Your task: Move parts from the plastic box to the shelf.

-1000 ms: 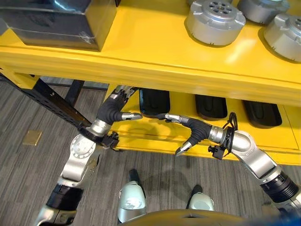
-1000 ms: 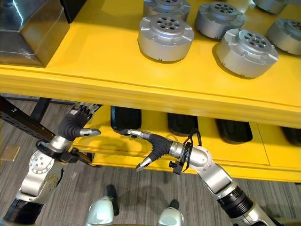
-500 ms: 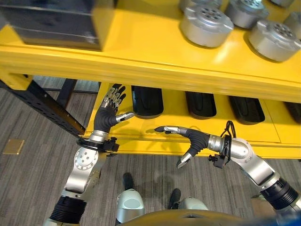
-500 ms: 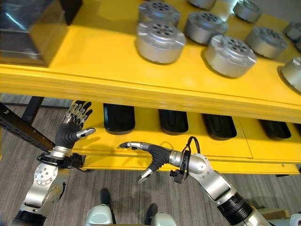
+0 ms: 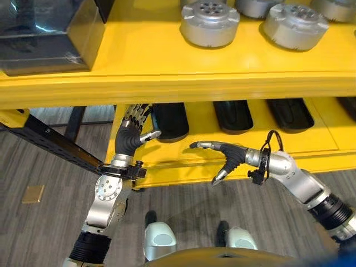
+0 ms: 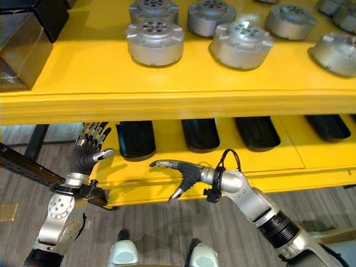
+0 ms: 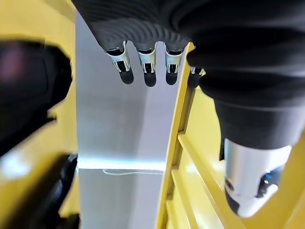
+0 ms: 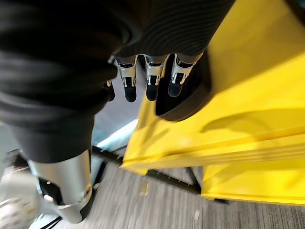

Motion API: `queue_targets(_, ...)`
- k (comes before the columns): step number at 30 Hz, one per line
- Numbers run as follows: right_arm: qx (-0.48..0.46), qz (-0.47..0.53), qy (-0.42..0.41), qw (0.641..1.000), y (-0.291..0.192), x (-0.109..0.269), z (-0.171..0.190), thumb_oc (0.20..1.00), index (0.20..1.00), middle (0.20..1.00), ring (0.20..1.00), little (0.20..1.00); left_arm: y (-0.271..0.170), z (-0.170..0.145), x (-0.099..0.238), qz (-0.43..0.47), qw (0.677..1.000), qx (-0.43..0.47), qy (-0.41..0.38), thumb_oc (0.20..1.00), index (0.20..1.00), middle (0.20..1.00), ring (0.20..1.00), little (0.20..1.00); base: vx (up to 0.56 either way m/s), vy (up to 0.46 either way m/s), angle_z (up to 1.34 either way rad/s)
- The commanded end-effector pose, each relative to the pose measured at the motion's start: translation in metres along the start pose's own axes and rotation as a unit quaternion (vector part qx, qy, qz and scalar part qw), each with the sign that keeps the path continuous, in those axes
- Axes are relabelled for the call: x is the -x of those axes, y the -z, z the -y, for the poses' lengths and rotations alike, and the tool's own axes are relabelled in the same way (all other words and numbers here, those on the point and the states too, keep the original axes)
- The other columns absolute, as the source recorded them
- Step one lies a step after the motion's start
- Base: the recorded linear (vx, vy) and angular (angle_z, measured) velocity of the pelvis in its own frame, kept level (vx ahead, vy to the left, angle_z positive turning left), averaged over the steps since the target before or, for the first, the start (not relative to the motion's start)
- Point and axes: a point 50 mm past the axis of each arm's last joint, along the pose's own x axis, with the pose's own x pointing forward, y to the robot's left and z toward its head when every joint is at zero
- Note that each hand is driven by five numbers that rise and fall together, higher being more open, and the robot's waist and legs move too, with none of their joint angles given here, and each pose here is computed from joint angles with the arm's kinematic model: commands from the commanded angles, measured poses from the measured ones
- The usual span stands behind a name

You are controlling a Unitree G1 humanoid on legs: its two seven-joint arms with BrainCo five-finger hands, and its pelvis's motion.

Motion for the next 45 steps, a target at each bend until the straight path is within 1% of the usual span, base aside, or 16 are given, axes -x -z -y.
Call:
queue_targets(1, 0.073, 0.048, 0.033, 0.996, -0.021, -0.006, 0.011, 1.000, 1.000, 1.000, 1.000, 1.000, -0.024, 0.000, -0.009, 0.063, 0.998, -0.025, 0.000, 1.000, 1.000, 1.000, 1.000, 1.000, -0.02, 0.201, 0.02)
queue_targets(8, 0.070, 0.025, 0.048, 0.996, -0.010, -0.014, 0.010, 1.000, 1.000, 1.000, 1.000, 1.000, -0.030, -0.007, -0.011, 0.078, 0.996, -0.036, -0.008, 1.000, 1.000, 1.000, 1.000, 1.000, -0.03, 0.026, 0.16)
queue_targets(9, 0.062, 0.021, 0.053, 0.996, -0.008, -0.016, 0.011, 1.000, 1.000, 1.000, 1.000, 1.000, -0.031, -0.007, -0.010, 0.078, 0.996, -0.033, 0.002, 1.000, 1.000, 1.000, 1.000, 1.000, 0.03, -0.056, 0.19)
queue_targets(10, 0.058, 0.018, 0.059, 0.996, -0.007, -0.018, 0.013, 1.000, 1.000, 1.000, 1.000, 1.000, -0.030, -0.002, -0.010, 0.065, 0.997, -0.033, 0.039, 1.000, 1.000, 1.000, 1.000, 1.000, 0.02, -0.061, 0.18)
queue_targets(11, 0.054, 0.014, 0.065, 0.996, -0.006, -0.019, 0.018, 1.000, 1.000, 1.000, 1.000, 1.000, -0.032, -0.001, -0.009, 0.071, 0.996, -0.041, 0.047, 1.000, 1.000, 1.000, 1.000, 1.000, 0.00, -0.041, 0.13)
queue_targets(15, 0.064, 0.007, 0.076, 0.995, -0.005, -0.021, 0.023, 1.000, 1.000, 1.000, 1.000, 1.000, -0.035, -0.002, -0.013, 0.073, 0.996, -0.033, 0.046, 1.000, 1.000, 1.000, 1.000, 1.000, -0.02, -0.037, 0.01)
queue_targets(18, 0.088, -0.002, 0.082, 0.993, -0.004, -0.023, 0.028, 1.000, 1.000, 1.000, 1.000, 1.000, -0.039, -0.004, -0.017, 0.082, 0.994, -0.047, 0.047, 1.000, 1.000, 1.000, 1.000, 1.000, -0.08, -0.103, -0.02)
queue_targets(20, 0.109, -0.014, 0.084, 0.990, -0.003, -0.025, 0.031, 1.000, 1.000, 1.000, 1.000, 1.000, -0.040, -0.005, -0.018, 0.084, 0.994, -0.045, 0.047, 1.000, 1.000, 1.000, 1.000, 1.000, -0.09, -0.047, -0.04)
queue_targets(23, 0.117, -0.040, 0.079, 0.989, 0.008, -0.030, 0.035, 1.000, 1.000, 1.000, 1.000, 1.000, -0.036, -0.002, -0.018, 0.072, 0.995, -0.031, 0.058, 1.000, 1.000, 1.000, 1.000, 1.000, -0.03, -0.043, -0.02)
queue_targets(31, 0.118, -0.061, 0.082, 0.988, 0.017, -0.039, 0.034, 1.000, 1.000, 1.000, 1.000, 1.000, -0.035, -0.003, -0.019, 0.066, 0.996, -0.038, 0.049, 1.000, 1.000, 1.000, 1.000, 1.000, 0.01, -0.007, 0.01)
queue_targets(45, 0.120, -0.097, 0.091, 0.984, 0.030, -0.052, 0.035, 1.000, 1.000, 1.000, 1.000, 1.000, -0.035, -0.002, -0.021, 0.062, 0.995, -0.047, 0.058, 1.000, 1.000, 1.000, 1.000, 1.000, 0.01, -0.007, 0.01)
